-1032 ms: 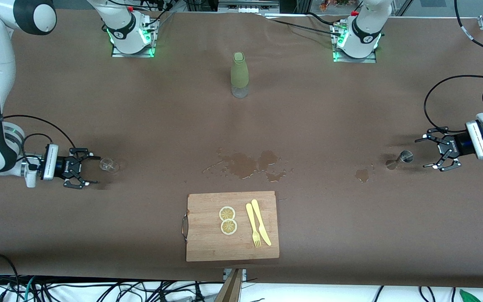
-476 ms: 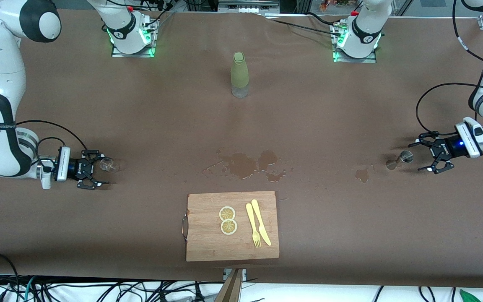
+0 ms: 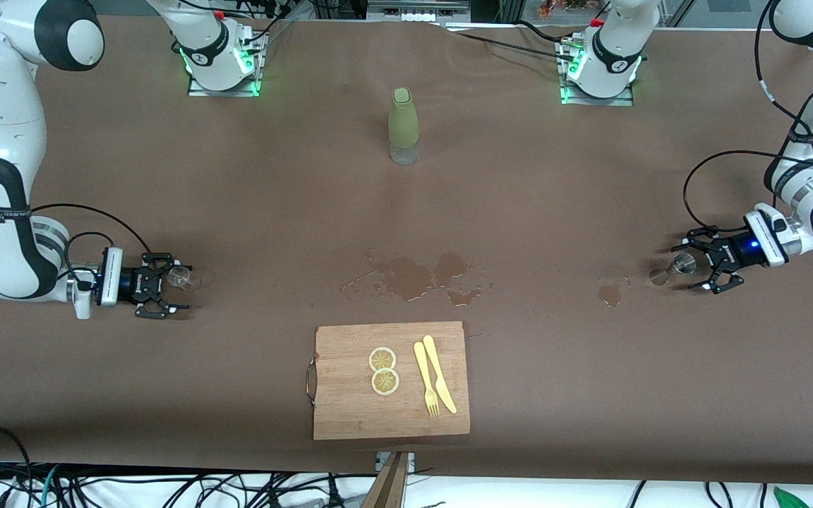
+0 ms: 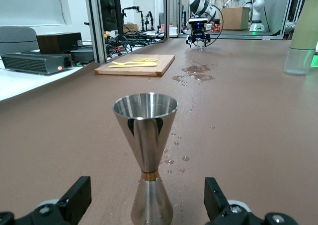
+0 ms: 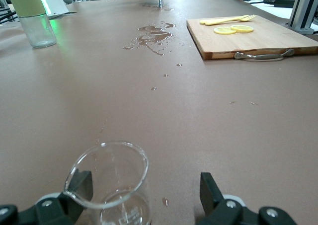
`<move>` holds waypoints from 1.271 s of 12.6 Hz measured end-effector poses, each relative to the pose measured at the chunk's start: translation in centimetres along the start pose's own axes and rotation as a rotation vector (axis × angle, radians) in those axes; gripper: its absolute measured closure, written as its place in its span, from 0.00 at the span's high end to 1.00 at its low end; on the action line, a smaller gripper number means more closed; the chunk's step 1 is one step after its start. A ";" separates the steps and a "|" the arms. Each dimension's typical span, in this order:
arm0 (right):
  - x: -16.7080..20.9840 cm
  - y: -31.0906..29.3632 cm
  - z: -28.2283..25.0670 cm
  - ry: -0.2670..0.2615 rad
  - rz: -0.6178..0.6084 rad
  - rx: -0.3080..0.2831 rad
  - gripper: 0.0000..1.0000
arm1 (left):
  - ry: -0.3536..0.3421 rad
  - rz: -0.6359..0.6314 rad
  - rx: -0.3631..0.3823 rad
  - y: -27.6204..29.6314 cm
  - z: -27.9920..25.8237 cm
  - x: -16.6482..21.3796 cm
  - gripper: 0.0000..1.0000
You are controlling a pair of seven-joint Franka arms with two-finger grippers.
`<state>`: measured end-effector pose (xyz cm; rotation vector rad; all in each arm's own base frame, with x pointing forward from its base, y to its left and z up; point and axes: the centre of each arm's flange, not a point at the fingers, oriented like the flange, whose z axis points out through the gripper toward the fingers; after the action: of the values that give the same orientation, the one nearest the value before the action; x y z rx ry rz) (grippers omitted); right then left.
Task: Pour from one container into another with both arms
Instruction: 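Close the right gripper on the beaker while the left gripper grips the jigger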
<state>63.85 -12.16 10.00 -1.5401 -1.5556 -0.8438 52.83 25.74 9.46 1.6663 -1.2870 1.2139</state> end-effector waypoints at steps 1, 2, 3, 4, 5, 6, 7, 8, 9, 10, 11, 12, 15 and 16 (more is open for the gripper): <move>0.0 0.0 0.0 0.000 0.000 -0.001 0.89 | 0.009 -0.003 0.001 0.1 0.5 -0.3 1.00; -0.1 0.0 -0.1 0.000 0.001 -0.001 0.89 | 0.018 -0.007 0.002 0.1 1.0 -0.6 1.00; -0.1 -0.1 -0.2 0.000 0.002 -0.002 0.79 | 0.027 -0.010 0.003 0.2 1.5 -0.9 1.00; -0.1 -0.1 -0.2 0.001 0.002 -0.002 0.65 | 0.039 -0.012 0.007 0.1 2.1 -0.9 1.00; -0.1 -0.1 -0.2 0.002 0.004 -0.002 0.55 | 0.056 -0.014 0.017 -0.1 2.7 -0.8 1.00; -0.1 -0.1 -0.2 0.004 0.012 -0.002 0.49 | 0.075 -0.017 0.024 -0.2 3.4 -0.7 1.00; 0.0 -0.1 -0.1 0.008 0.033 0.002 0.49 | 0.091 -0.019 0.028 -0.4 3.9 -0.6 1.00; 0.1 -0.2 0.1 0.022 0.068 0.015 0.49 | 0.110 -0.021 0.035 -0.5 4.4 -0.4 1.00; 0.4 -0.4 0.3 0.040 0.120 0.035 0.49 | 0.124 -0.021 0.042 -0.6 4.6 -0.2 1.00; 0.6 -0.6 0.6 0.056 0.175 0.054 0.49 | 0.129 -0.021 0.041 -0.7 4.8 -0.1 1.00; 1.0 -0.6 1.0 0.067 0.228 0.071 0.49 | 0.131 -0.023 0.040 -0.6 4.9 -0.3 1.00; 1.5 -0.4 1.7 0.076 0.282 0.086 0.49 | 0.133 -0.028 0.038 -0.4 5.0 -0.6 1.00; 4.2 0.9 4.2 0.092 0.354 0.130 0.49 | 0.138 -0.037 0.035 -0.1 5.4 -1.3 0.95; 5.1 1.3 5.2 0.093 0.358 0.146 0.49 | 0.139 -0.037 0.034 0.0 5.4 -1.4 0.95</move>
<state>64.91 -5.07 11.87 -1.5852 -1.1984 -0.5767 54.15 21.25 6.45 1.5933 -1.1521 1.3116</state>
